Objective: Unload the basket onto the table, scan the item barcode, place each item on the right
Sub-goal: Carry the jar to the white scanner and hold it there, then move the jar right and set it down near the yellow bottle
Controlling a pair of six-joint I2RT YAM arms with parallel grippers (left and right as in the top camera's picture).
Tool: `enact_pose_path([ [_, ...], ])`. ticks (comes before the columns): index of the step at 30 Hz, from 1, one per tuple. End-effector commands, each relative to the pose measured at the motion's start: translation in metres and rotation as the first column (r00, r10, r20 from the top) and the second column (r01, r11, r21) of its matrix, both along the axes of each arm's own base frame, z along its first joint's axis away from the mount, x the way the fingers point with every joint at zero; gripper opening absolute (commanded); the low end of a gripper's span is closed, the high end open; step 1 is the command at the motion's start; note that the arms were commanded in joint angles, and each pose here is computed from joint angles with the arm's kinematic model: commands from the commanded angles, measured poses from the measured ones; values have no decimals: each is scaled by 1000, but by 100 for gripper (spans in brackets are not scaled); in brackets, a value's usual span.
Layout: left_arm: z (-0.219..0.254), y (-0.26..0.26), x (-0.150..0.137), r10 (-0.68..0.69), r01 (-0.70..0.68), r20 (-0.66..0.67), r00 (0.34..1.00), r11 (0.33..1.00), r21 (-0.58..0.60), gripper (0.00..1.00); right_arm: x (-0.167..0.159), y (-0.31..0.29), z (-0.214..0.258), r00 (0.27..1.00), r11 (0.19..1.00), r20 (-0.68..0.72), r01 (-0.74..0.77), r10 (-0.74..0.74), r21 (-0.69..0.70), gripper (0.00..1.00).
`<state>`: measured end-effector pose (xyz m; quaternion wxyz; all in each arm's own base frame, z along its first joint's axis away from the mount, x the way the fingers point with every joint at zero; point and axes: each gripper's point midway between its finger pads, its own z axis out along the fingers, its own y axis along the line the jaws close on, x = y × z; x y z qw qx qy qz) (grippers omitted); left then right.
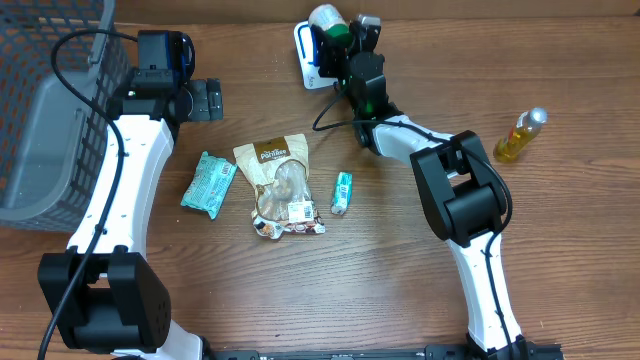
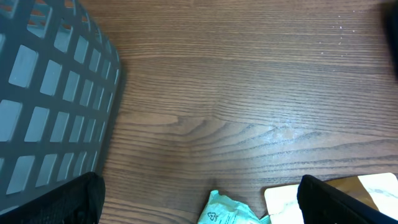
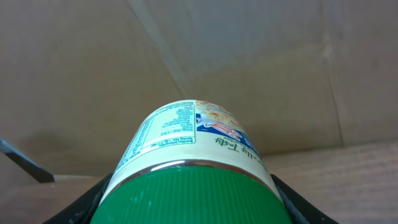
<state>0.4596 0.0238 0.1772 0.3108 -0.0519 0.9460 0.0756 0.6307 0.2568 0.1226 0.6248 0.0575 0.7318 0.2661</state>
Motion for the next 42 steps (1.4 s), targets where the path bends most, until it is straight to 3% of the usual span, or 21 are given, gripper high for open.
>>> enact_pose_path([
  [1,17,-1,3,-19,18,38,999,1000,15,100,4,3,18,999,1000,49,4,-5,13,5],
  [8,17,-1,3,-19,18,38,999,1000,15,100,5,1,38,993,999,121,5,-11,45,6],
  [13,17,-1,3,-19,18,38,999,1000,15,100,1,-7,93,963,994,269,0,-30,110,6],
  [18,17,-1,3,-19,18,38,999,1000,15,100,-8,-6,140,955,993,295,-51,18,106,6],
  [23,17,-1,3,-19,18,38,999,1000,15,100,-18,-22,162,993,999,114,-36,31,38,11],
  [28,17,-1,3,-19,18,38,999,1000,15,100,-52,-55,151,982,998,-187,-16,4,-63,13],
  [33,17,-1,3,-19,18,38,999,1000,15,100,-104,-109,107,856,985,-508,3,-91,-172,13],
  [38,17,-1,3,-19,18,38,999,1000,15,100,-169,-161,38,586,963,-783,-18,-207,-268,16],
  [42,17,-1,3,-19,18,38,999,1000,15,100,-207,-188,6,422,954,-869,-29,-259,-298,22],
])
